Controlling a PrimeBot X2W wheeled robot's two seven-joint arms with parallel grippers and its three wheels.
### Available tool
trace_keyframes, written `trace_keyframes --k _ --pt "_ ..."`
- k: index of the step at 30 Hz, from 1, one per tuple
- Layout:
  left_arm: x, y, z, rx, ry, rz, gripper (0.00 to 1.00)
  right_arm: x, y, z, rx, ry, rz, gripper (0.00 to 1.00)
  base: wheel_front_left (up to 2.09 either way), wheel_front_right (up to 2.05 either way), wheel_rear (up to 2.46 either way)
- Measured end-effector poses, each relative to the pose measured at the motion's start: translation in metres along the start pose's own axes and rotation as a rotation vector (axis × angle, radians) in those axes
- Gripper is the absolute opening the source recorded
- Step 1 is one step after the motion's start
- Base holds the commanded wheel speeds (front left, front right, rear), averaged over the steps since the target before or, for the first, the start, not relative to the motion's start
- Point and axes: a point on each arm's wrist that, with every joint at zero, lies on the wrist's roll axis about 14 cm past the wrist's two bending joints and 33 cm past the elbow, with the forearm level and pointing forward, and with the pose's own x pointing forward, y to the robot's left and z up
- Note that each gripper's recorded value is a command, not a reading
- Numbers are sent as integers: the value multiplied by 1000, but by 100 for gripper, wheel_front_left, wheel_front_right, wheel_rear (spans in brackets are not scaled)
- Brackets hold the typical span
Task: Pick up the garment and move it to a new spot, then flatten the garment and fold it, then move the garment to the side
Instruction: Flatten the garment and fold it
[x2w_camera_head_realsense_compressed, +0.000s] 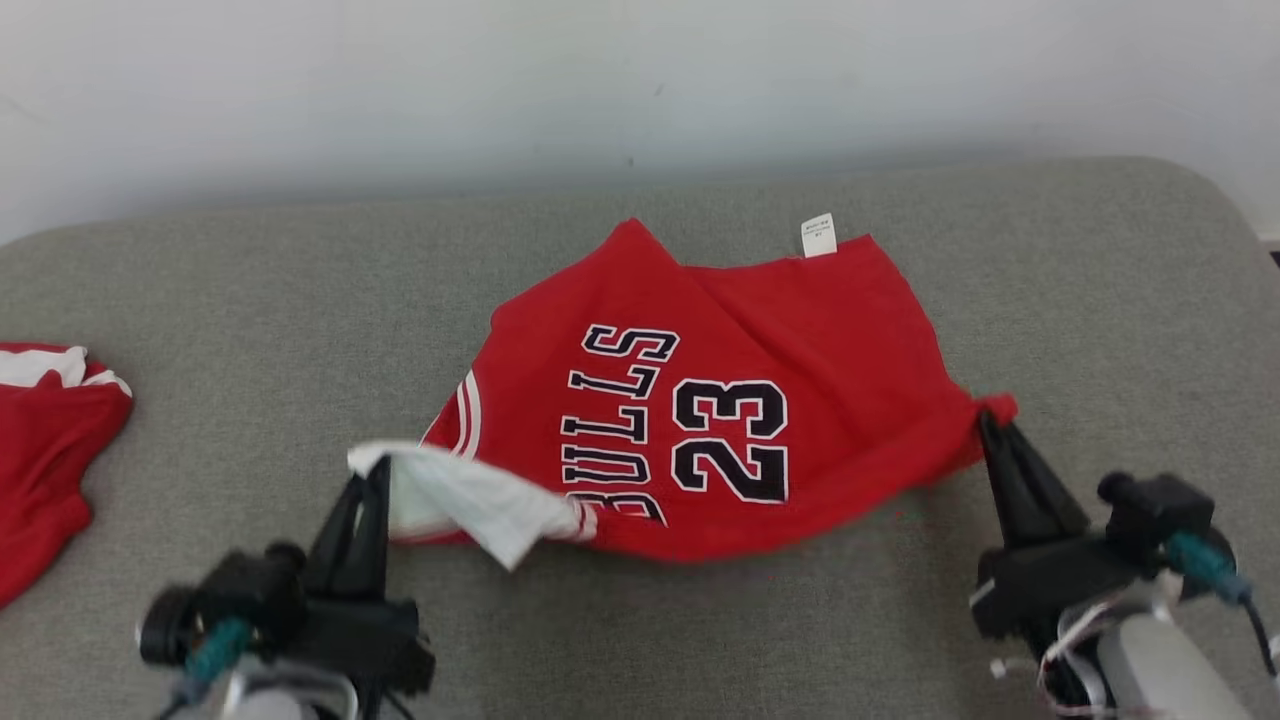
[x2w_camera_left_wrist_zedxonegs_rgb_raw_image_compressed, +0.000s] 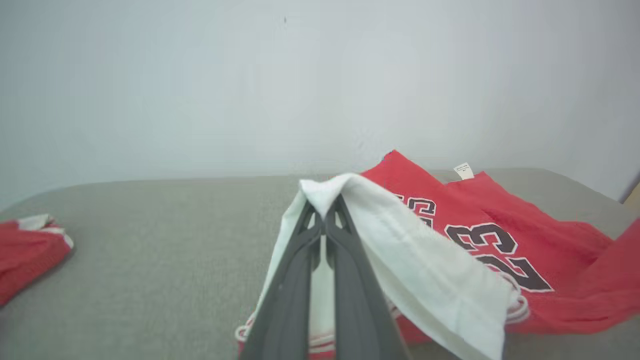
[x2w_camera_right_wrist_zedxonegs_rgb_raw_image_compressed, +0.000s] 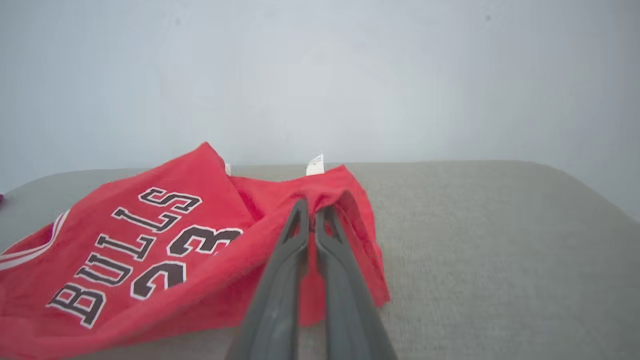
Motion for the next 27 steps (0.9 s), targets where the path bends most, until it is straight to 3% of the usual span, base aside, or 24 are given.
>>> trace_keyframes --k 9,14,21,27 --pt "132 -21 118 186 -222 -205 0 111 6 115 -141 -184 107 0 0 0 0" --pt "196 -19 173 182 -311 -225 0 173 3 157 -116 -207 115 0 0 0 0" --pt "265 -20 210 186 -354 -243 0 243 5 208 -196 -256 121 0 0 0 0" --pt "308 -18 232 225 -382 -236 0 286 5 245 -183 -312 106 0 0 0 0"
